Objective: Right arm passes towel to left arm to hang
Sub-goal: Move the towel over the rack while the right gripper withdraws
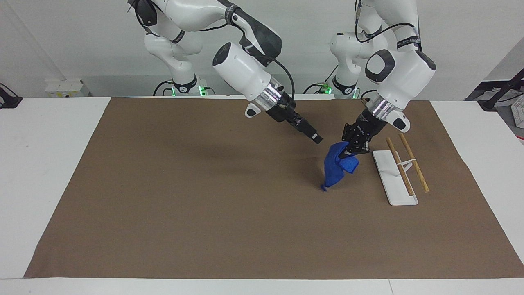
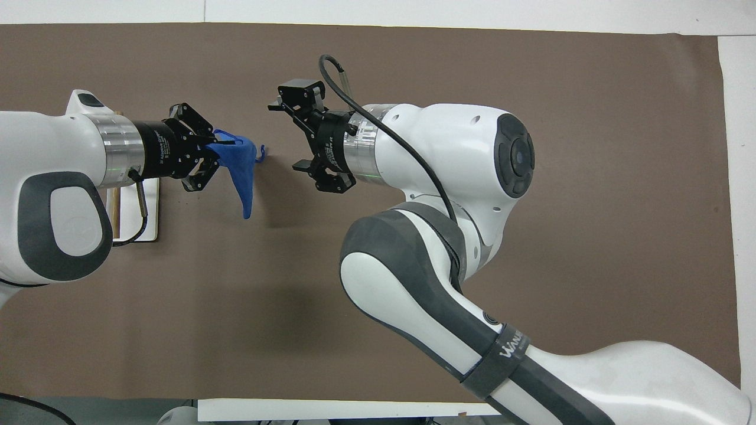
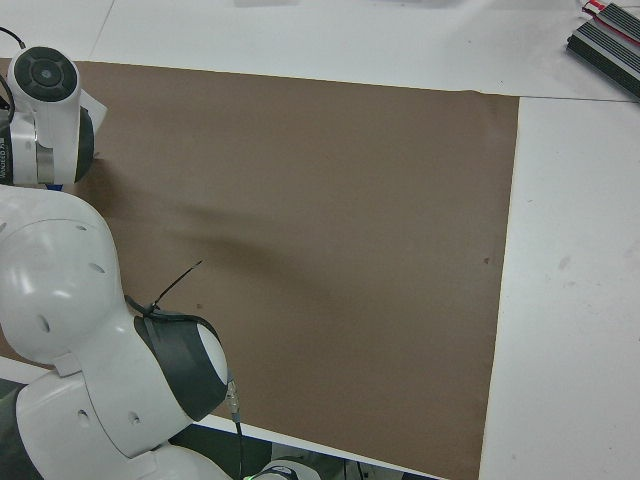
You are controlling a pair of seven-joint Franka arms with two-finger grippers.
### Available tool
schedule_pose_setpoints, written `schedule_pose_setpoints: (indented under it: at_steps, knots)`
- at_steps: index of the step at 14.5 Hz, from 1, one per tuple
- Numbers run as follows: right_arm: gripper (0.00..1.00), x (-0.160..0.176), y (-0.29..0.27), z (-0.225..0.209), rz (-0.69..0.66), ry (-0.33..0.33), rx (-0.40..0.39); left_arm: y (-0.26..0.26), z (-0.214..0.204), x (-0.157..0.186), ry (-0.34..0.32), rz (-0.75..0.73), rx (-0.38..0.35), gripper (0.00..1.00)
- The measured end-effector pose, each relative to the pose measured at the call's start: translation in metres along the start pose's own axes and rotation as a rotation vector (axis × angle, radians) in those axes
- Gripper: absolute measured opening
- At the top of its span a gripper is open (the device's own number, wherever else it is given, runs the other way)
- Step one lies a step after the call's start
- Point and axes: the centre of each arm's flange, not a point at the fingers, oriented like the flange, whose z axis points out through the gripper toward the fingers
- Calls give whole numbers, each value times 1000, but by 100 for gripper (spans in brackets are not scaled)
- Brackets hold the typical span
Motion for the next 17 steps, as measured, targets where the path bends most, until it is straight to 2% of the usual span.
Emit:
schedule_pose_setpoints:
  at_steps: [2, 4, 7, 9, 11, 14, 17]
  knots:
    - [100, 32, 26, -5, -218, 30, -105, 3, -4, 8, 5, 114, -8, 2]
    - [100, 79, 50, -30, -406, 10, -244, 6, -9, 22, 14, 157, -18, 2]
    - [100, 165, 79, -112, -700, -6, -456, 13, -23, 56, 36, 122, -42, 2]
    - [100, 208, 104, -170, -822, -27, -600, 16, -36, 90, 57, 77, -63, 2]
    - [100, 227, 120, -213, -860, -37, -694, 17, -48, 122, 78, 58, -80, 2]
    - [100, 238, 132, -269, -834, -3, -803, 16, -69, 166, 114, 100, -106, 2]
    - [99, 246, 133, -317, -814, 47, -818, 17, -82, 187, 143, 173, -129, 2]
